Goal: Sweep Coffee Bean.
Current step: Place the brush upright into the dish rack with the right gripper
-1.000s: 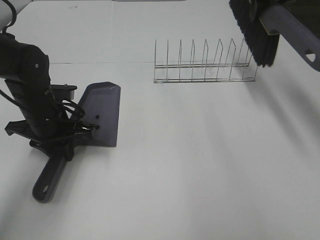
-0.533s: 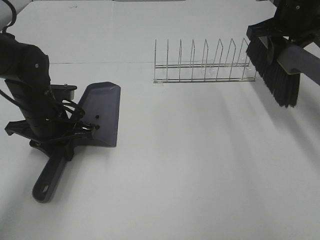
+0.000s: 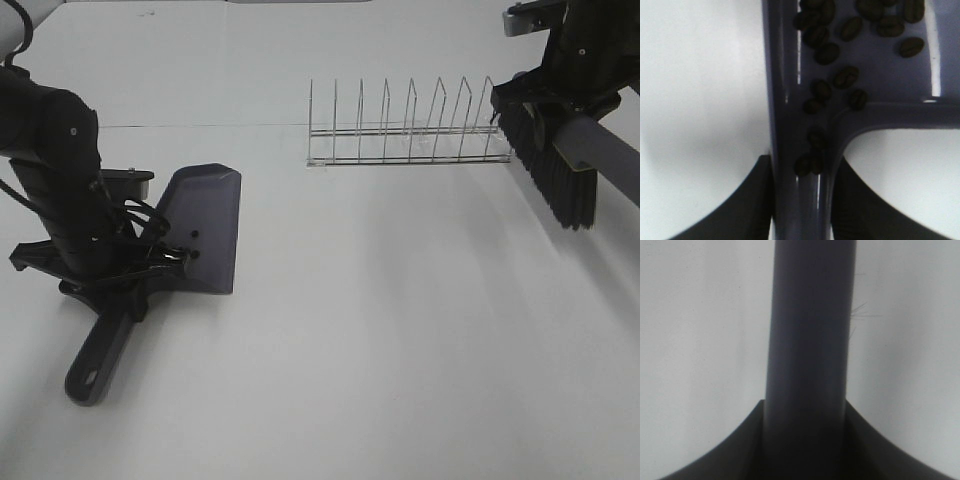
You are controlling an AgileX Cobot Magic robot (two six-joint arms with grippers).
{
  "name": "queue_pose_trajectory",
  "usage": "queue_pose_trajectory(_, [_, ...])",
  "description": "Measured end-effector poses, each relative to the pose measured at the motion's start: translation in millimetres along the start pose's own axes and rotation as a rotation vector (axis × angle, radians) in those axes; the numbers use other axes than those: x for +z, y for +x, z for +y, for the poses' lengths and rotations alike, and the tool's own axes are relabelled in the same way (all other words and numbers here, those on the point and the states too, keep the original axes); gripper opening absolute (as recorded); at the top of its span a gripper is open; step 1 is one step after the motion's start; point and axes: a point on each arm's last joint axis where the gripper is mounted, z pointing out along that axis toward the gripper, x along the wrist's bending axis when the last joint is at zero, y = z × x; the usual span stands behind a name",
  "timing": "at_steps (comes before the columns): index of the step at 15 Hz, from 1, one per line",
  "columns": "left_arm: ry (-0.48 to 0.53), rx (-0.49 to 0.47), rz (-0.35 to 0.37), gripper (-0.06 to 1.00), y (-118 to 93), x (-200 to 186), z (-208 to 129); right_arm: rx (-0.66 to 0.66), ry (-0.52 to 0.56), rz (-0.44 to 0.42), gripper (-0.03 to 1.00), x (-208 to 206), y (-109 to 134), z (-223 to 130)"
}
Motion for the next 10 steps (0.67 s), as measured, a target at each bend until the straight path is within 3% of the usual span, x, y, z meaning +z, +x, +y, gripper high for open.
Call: queue_pose_trajectory(10, [0.001, 0.000, 0.000, 0.26, 0, 0, 0, 0.012, -0.039, 0.006, 0.26, 51, 1, 11])
